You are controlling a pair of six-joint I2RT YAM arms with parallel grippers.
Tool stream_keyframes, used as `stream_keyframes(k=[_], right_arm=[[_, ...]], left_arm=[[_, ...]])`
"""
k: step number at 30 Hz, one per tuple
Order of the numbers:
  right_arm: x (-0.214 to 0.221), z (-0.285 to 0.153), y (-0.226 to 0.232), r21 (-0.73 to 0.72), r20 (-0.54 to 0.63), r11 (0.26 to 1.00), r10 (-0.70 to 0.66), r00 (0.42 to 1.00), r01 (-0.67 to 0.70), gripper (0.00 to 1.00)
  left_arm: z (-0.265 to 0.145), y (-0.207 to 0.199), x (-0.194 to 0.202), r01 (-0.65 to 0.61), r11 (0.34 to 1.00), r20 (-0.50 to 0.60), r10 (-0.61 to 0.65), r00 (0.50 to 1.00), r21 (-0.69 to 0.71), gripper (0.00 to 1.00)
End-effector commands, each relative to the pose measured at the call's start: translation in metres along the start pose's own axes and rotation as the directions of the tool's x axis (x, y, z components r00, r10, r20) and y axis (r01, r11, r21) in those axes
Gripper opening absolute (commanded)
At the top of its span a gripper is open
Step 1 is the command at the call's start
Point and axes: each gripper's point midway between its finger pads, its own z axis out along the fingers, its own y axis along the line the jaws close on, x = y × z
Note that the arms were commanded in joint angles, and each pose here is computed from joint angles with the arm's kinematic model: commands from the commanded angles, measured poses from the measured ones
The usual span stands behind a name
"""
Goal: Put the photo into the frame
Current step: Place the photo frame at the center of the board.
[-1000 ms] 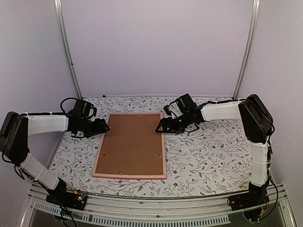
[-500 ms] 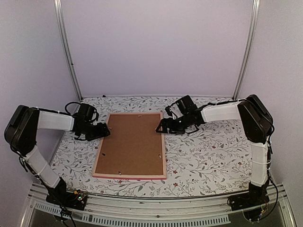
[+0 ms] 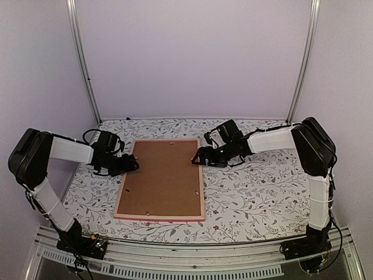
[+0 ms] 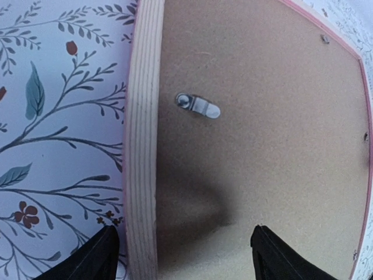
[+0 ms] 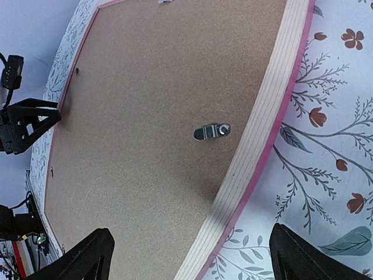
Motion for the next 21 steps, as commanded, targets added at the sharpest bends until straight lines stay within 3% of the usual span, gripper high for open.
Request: stream_keyframes(k=[1, 12, 21], right_arm=[[0.014, 0.008, -0.009, 0.014, -0.024, 1.0, 0.02, 1.0, -0.02, 0.96], [0.026, -0.005, -0.023, 0.084, -0.011, 0.995, 0.045, 0.999, -0.044, 0.96], [0.05, -0.052, -0.045, 0.218, 0.053, 0.972, 0.076, 0.996, -0.086, 0.96]], left_arm=[[0.009, -0.015, 0.013, -0.015, 0.998, -0.026, 0.016, 1.0, 0.06, 0.8], [0.011, -0.068, 0.038, -0.06, 0.983, -0.047, 0.069, 0.996, 0.172, 0.79], [0.016, -0.127, 0.058, -0.114, 0.959, -0.073, 0.137, 0.988, 0.259, 0.77]])
